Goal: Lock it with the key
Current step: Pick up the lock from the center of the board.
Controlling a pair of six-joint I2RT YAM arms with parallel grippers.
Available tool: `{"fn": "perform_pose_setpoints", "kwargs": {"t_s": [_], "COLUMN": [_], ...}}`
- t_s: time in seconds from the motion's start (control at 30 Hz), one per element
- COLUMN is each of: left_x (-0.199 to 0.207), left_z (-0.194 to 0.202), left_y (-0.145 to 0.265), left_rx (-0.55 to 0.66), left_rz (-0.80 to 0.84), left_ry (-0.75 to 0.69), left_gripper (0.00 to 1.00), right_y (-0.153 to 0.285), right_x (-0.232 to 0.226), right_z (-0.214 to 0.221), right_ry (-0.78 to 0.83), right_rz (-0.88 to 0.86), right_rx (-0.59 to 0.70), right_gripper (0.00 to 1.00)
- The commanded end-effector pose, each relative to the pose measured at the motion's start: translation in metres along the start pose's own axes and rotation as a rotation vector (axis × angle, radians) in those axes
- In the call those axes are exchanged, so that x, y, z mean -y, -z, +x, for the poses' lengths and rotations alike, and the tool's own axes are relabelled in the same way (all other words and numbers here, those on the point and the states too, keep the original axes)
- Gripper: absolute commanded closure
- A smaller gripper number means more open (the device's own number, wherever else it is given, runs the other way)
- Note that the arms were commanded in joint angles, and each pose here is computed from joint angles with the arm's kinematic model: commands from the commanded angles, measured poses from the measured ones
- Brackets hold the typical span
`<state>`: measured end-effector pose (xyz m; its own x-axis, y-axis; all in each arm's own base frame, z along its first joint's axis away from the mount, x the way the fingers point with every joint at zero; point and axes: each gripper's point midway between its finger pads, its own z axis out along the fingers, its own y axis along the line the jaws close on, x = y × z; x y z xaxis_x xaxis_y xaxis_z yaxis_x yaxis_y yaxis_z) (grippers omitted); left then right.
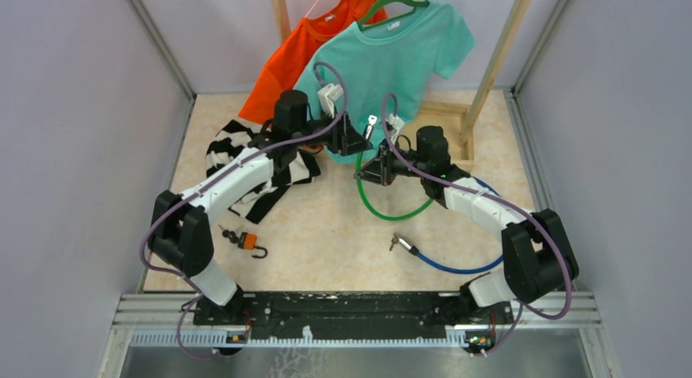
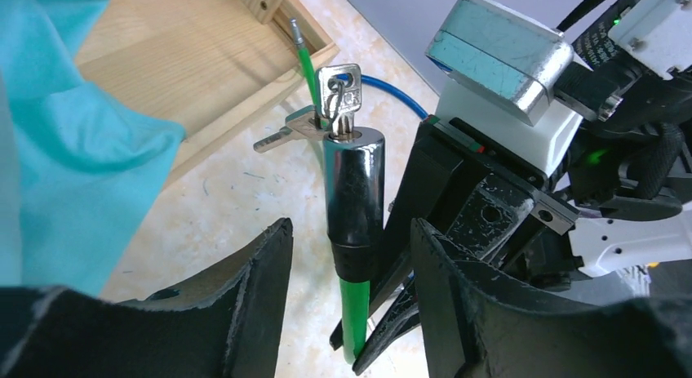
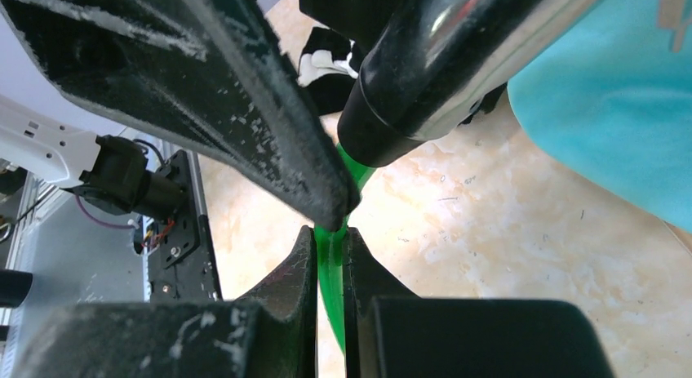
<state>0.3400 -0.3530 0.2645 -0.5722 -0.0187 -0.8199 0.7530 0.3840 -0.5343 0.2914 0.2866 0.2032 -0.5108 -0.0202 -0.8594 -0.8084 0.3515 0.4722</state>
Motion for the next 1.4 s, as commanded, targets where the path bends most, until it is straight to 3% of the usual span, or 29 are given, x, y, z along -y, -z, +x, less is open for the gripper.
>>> {"fn": "perform_pose_setpoints", "kwargs": {"t_s": [0.0, 0.23, 0.63, 0.73, 0.8, 0.87, 0.93, 1.1, 1.17, 1.37], "left_x": [-0.003, -0.003, 0.0, 0.001, 0.001, 0.001, 0.002, 0.014, 0.015, 0.019], "left_z": [-0.009, -0.004, -0.003, -0.003, -0.004, -0.004, -0.004, -0.008, -0.007, -0.019], "left_y": [-0.003, -0.006, -0.008, -0.008, -0.007, -0.006, -0.004, 0.008, 0.017, 0.055], "left_rx": [0.012, -0.003, -0.009, -0.01, -0.011, -0.013, -0.013, -0.009, 0.0, 0.105], "left_rz": [-0.044, -0.061, -0.05, -0.05, -0.052, -0.052, -0.045, 0.031, 0.074, 0.227], "left_ry": [-0.049, -0.076, -0.089, -0.1, -0.114, -0.131, -0.165, -0.276, -0.292, -0.222], "left_gripper": [0.42, 0.49, 0.71, 0.82, 0.97, 1.0, 1.0, 1.0, 1.0, 1.0], "right_y": [-0.005, -0.005, -0.005, -0.005, -0.005, -0.005, -0.003, 0.011, 0.024, 0.088], "right_x": [-0.014, -0.014, -0.013, -0.011, -0.011, -0.009, -0.005, 0.004, 0.009, 0.04], "right_z": [-0.032, -0.034, -0.032, -0.031, -0.032, -0.032, -0.029, -0.022, -0.022, -0.033], "right_ry": [0.085, 0.085, 0.088, 0.088, 0.089, 0.089, 0.095, 0.154, 0.177, 0.207], "right_rz": [-0.038, -0.034, -0.029, -0.02, -0.014, -0.004, 0.019, 0.066, 0.089, 0.27], "right_rx": [0.067, 0.065, 0.059, 0.058, 0.058, 0.054, 0.035, -0.024, -0.038, -0.003], "right_gripper": [1.0, 1.0, 1.0, 1.0, 1.0, 1.0, 0.89, 0.41, 0.35, 0.33]}}
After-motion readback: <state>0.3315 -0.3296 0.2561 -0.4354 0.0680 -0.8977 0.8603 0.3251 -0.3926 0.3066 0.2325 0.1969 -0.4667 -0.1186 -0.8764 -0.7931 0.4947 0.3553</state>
